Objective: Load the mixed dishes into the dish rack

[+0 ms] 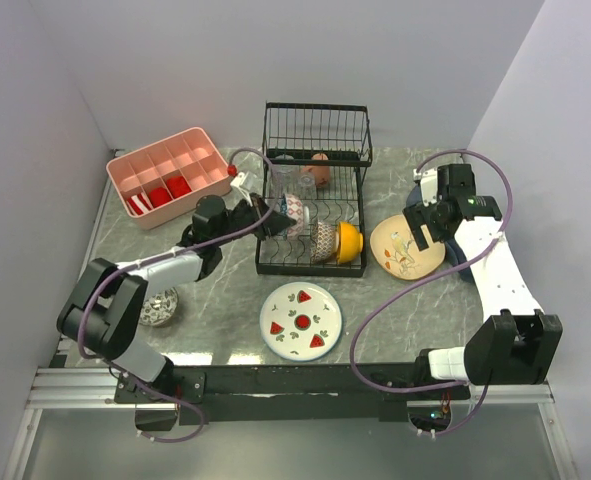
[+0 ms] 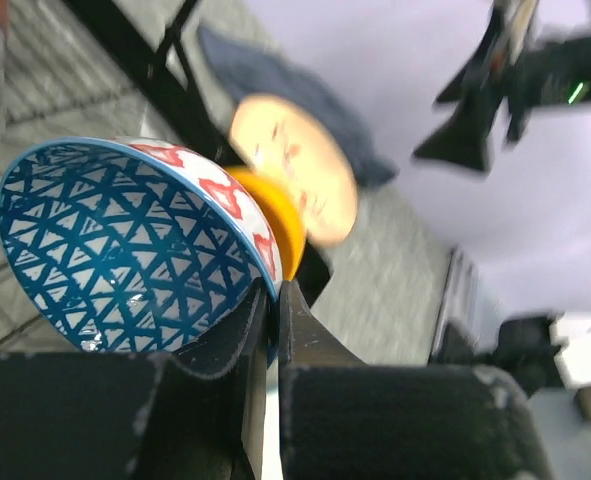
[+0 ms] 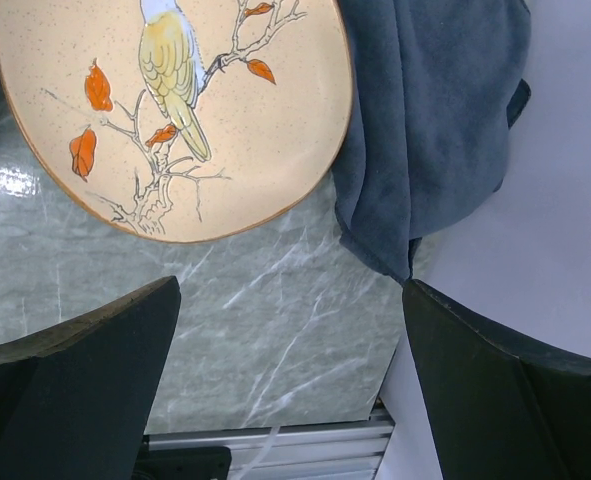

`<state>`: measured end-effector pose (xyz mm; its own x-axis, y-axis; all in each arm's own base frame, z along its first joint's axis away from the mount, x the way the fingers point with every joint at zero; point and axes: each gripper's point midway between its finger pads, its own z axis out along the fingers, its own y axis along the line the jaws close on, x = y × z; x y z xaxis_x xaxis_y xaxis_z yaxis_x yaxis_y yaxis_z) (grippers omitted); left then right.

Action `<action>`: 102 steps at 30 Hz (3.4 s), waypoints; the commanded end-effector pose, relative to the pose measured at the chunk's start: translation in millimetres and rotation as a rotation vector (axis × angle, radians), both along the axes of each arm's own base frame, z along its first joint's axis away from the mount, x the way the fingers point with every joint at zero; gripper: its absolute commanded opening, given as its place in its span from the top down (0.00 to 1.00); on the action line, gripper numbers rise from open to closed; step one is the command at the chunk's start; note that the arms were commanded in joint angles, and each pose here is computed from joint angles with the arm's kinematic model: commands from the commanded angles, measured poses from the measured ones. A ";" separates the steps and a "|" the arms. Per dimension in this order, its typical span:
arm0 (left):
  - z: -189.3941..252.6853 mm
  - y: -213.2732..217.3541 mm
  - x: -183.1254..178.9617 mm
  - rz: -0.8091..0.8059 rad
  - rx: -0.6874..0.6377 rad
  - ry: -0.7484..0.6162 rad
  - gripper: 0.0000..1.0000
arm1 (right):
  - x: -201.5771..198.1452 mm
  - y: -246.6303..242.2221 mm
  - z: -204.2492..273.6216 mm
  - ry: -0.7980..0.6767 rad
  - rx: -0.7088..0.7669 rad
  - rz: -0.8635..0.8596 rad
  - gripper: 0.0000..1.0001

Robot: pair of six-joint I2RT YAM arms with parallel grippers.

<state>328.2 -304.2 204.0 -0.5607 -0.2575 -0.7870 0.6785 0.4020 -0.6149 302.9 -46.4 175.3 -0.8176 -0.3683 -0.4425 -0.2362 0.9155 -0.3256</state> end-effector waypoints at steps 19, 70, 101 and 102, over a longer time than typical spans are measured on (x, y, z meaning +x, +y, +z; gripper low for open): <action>10.5 -4.6 -8.1 -0.142 -0.343 0.135 0.99 | 0.9 -0.3 1.7 0.025 -0.085 0.012 0.00; -36.4 42.4 45.2 0.029 0.325 0.209 0.22 | 29.5 30.1 -4.3 -0.023 -0.020 0.113 0.00; -100.4 295.4 -172.2 -0.050 1.434 0.447 0.25 | 51.4 64.7 46.5 -0.161 0.149 0.192 0.00; -103.8 296.7 -175.0 -0.070 1.445 0.458 0.26 | 53.8 65.0 48.0 -0.164 0.150 0.191 0.00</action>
<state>165.1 -14.7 109.8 -0.8027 0.5734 -0.1636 0.5615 0.8192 0.1166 345.9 10.3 201.3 -0.6901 -0.4456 -0.5703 -0.3711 0.8944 -0.2497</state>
